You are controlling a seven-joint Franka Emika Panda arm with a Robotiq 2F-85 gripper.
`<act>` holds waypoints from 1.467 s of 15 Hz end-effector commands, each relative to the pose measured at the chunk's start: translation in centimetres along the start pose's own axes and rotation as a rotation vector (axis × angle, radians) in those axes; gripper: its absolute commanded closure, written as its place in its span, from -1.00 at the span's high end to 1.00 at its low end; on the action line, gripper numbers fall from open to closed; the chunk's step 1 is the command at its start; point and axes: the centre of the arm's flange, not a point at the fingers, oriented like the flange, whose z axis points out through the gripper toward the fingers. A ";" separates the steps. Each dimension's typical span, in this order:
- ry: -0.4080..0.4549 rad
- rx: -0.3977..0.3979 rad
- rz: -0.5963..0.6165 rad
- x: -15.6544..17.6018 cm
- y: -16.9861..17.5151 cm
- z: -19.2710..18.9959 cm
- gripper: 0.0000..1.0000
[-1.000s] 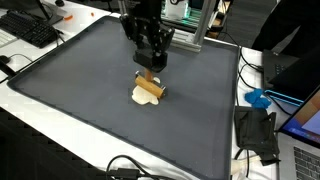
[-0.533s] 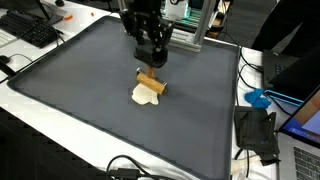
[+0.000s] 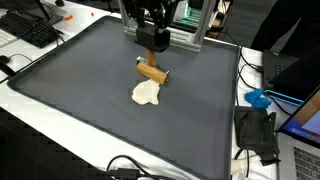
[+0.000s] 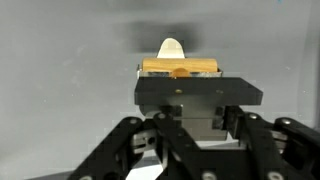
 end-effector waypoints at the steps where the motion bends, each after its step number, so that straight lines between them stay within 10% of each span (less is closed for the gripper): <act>1: -0.003 0.009 -0.026 -4.7 1.3 -4.0 -0.45; 22: -0.030 0.007 -0.154 -27.1 3.8 -10.4 -0.45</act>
